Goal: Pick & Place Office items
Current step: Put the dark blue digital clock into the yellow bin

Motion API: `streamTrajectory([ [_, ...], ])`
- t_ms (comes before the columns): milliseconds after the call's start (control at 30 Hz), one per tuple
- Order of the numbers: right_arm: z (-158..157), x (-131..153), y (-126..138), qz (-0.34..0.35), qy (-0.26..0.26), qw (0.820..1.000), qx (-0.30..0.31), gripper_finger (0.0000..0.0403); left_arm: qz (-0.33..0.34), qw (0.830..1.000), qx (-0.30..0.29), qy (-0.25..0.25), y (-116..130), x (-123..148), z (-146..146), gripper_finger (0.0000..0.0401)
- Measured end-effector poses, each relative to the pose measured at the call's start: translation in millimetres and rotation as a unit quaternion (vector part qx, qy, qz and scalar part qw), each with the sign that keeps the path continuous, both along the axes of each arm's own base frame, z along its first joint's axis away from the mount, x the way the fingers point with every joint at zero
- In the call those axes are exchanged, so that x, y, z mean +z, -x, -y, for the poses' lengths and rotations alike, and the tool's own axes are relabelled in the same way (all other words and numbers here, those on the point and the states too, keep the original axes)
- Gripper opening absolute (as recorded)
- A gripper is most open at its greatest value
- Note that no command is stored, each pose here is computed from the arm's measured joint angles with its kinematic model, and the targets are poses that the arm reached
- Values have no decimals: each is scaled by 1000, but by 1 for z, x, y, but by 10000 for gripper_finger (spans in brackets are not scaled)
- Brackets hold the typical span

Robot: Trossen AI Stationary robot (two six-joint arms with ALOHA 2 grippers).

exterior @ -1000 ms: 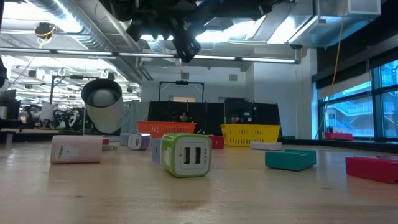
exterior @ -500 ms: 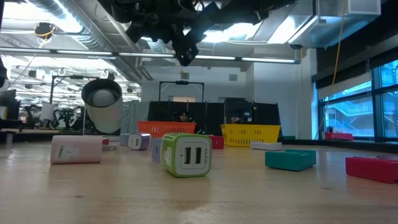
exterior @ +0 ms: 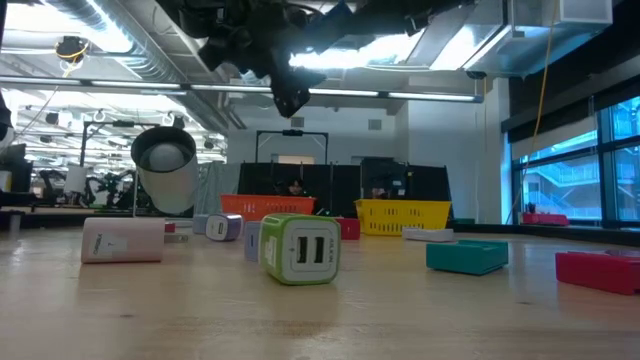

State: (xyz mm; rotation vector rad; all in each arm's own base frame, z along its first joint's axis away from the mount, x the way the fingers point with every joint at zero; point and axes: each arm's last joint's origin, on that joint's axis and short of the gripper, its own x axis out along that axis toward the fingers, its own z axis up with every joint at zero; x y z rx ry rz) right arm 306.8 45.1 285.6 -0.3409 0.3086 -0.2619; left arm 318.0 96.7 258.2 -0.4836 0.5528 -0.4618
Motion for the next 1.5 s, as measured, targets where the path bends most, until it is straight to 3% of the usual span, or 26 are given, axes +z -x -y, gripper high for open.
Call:
streamTrajectory([
  [167,4,1,-1,-3,1,1000,-4,62,-32,999,-7,3,2,-5,8,258],
  [367,18,-3,-1,-25,-3,999,-35,62,-59,998,-9,-25,7,-7,14,259],
  [500,28,-7,0,-38,-13,998,-57,62,-24,995,22,-99,14,9,14,253],
  [633,36,-8,0,-47,-15,996,-75,62,13,979,76,-186,30,35,15,249],
  [767,41,-9,1,-50,-14,995,-84,62,33,968,101,-228,47,56,25,249],
  [933,51,-9,2,-54,-19,993,-102,62,9,957,111,-267,63,65,41,244],
  [1367,81,-12,14,-82,-56,981,-168,62,-17,934,159,-319,78,36,52,228],
  [1500,89,-14,17,-90,-66,976,-188,62,-11,915,198,-350,76,32,48,231],
])
